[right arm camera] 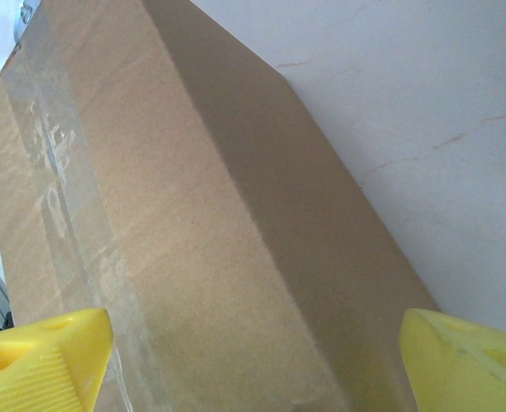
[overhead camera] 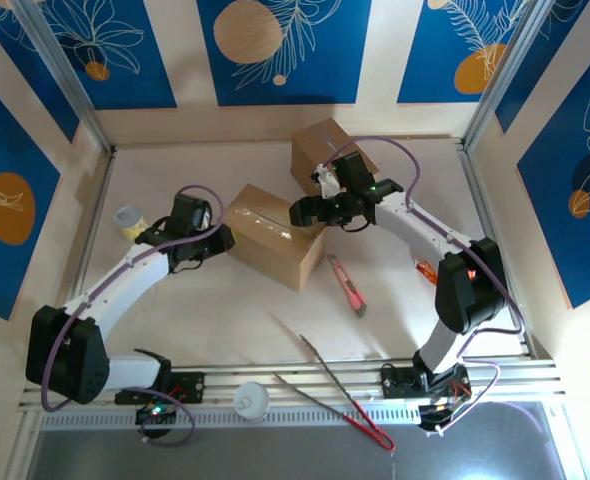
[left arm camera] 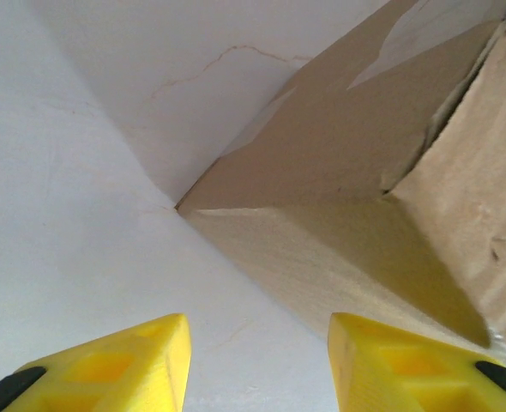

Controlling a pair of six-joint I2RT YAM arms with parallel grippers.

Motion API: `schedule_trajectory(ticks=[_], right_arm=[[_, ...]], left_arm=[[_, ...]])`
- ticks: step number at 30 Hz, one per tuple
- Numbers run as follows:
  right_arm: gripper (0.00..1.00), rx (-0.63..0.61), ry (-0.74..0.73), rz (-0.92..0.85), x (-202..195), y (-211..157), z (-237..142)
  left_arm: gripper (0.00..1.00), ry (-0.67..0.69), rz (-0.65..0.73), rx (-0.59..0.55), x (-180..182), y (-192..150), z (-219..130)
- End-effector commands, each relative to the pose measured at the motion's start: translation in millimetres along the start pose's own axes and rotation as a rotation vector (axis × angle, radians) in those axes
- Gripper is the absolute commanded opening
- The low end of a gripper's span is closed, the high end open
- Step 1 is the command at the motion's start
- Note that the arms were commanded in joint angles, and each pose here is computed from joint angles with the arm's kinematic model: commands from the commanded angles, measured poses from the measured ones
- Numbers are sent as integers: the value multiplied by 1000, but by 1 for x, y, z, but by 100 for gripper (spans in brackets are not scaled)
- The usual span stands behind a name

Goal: Unpack the express box

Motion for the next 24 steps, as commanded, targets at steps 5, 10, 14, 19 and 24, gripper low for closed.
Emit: schedule_trajectory(ticks=[5, 10, 14, 19, 24], right_arm=[[88, -15, -4, 81, -2, -9, -14], [92, -92, -82, 114, -13, 5, -36], [95, -202, -179, 111, -16, 9, -80], [95, -206, -413, 145, -41, -32, -101], [94, -72, -592, 179, -64, -94, -75]], left_arm=[[46, 10, 18, -27, -5, 8, -7], [47, 20, 23, -38, -5, 10, -15], [54, 41, 41, -64, -4, 12, -34], [74, 48, 75, -124, -4, 16, -64], [94, 15, 96, -157, -8, 16, -89]])
Point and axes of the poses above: each hand's point on the last joint's axis, 136 mm out from that joint toward the fingers, its own z axis out along the fingers, its own x axis along the line the jaws close on, y = z × x, the point moved 6 cm from there along -z, back along the fingers, and after that the axes turned 8 degrees about z, right-handed, at the moved point
